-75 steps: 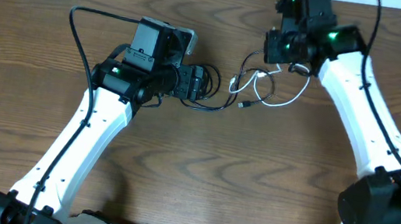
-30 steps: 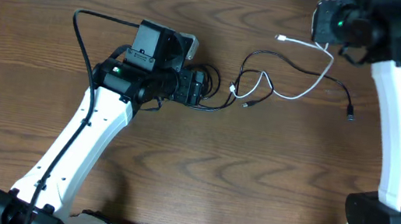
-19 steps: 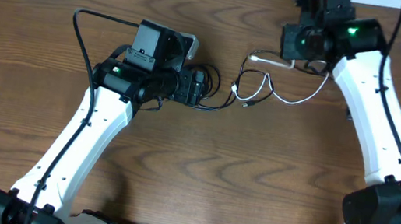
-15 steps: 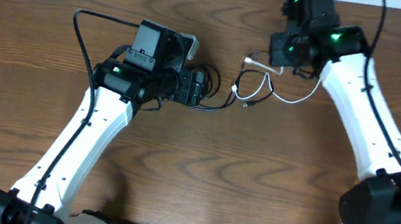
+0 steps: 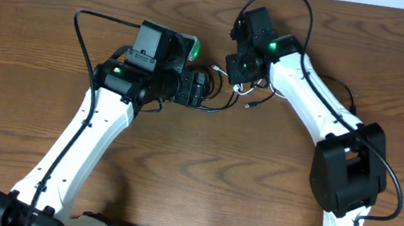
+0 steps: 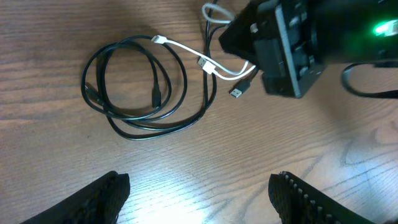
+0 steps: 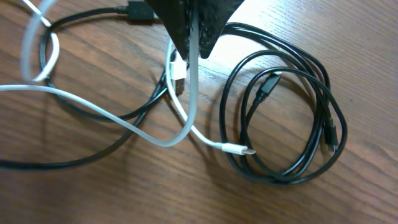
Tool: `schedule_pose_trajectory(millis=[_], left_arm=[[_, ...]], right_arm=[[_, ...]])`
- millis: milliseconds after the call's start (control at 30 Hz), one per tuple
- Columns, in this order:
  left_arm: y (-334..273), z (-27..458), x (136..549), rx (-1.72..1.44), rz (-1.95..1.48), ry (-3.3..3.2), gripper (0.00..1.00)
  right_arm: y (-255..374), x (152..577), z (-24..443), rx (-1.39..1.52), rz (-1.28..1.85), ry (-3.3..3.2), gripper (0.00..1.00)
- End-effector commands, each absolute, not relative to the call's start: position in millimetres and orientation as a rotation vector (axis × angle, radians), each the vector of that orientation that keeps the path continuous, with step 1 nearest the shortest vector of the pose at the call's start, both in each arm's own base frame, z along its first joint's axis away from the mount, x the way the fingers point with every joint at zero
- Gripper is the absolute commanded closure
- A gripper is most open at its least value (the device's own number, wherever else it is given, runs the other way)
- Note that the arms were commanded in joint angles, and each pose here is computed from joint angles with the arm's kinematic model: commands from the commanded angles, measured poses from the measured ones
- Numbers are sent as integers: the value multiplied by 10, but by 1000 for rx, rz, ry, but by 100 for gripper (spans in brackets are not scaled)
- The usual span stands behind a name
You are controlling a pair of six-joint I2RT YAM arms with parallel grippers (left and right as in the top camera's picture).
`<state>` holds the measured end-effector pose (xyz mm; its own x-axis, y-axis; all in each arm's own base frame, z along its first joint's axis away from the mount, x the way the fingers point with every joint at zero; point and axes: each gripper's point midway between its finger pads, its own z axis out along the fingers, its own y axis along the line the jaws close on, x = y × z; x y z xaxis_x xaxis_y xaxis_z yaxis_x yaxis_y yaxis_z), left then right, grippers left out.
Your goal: Untangle cables
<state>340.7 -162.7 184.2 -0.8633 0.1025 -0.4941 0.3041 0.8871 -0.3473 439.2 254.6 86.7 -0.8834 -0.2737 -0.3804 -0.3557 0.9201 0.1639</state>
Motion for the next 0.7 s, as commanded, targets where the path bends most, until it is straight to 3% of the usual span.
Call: schedule_pose_trajectory(millis=[0,33,167,667], left_arm=[[-1639,1800,3389,321,-584,2588,23],[-1638,1800,3388,321,-584,2589,23],[-1636,1795,3382,321,-583,2592,23],[-1636,1794,3379,321,-584,2593,23]], right_arm=[[2541,4397,848,-433,313,2729,79],[2479,4422,844,-389,275,2735,62],[2293,4444,813,-309,180,2760,50],[1788,4495,775,125,-17,2786,48]])
